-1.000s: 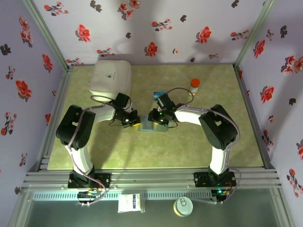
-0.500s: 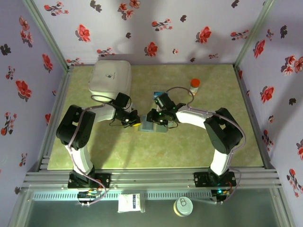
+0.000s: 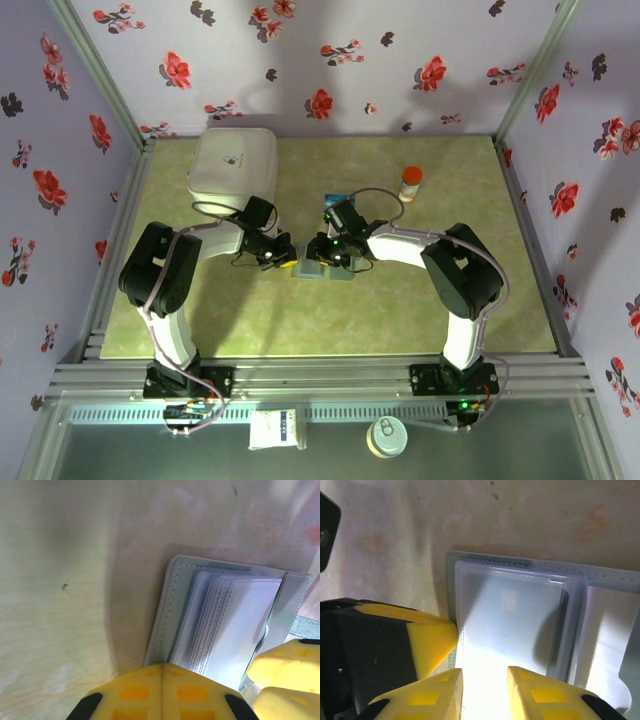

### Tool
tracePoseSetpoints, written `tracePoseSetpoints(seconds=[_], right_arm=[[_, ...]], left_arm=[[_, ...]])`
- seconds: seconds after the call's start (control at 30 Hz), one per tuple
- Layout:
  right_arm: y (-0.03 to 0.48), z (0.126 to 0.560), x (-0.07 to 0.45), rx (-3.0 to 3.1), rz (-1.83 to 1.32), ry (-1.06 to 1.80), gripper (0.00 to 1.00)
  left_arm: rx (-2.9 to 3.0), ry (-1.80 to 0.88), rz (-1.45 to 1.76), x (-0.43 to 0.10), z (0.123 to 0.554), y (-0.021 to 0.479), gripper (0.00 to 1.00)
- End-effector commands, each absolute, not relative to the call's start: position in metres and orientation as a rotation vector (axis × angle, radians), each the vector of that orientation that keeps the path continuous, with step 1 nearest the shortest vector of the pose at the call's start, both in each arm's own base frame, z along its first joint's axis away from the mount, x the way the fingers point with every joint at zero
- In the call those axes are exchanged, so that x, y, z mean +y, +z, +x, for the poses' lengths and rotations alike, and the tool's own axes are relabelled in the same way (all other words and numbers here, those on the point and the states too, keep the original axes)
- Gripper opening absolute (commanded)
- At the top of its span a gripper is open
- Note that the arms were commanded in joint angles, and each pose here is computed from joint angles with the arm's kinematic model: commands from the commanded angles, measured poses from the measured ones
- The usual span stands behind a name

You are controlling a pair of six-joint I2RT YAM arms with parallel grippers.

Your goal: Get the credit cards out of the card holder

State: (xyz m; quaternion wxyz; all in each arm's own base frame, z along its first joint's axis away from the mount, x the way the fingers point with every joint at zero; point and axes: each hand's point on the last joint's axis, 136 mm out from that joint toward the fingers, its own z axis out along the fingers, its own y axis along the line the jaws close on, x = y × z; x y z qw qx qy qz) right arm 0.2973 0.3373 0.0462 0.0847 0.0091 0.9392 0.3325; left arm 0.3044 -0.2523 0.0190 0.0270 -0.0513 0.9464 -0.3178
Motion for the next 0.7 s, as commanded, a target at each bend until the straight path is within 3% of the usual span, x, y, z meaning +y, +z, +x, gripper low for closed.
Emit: tracePoseSetpoints(seconds=[0.0, 0.67], right_arm=[[0.036, 0.297, 0.328, 2.837, 0.046, 0.91, 0.3], [0.032, 0.3, 0.303, 2.836, 0.106, 0.857, 0.28]], left_arm=[[2.995, -0.885, -0.189, -0.241, 0.29, 0.003, 0.0], [2.993, -0.874, -0.184, -0.242, 0.294, 0.007, 0.0]])
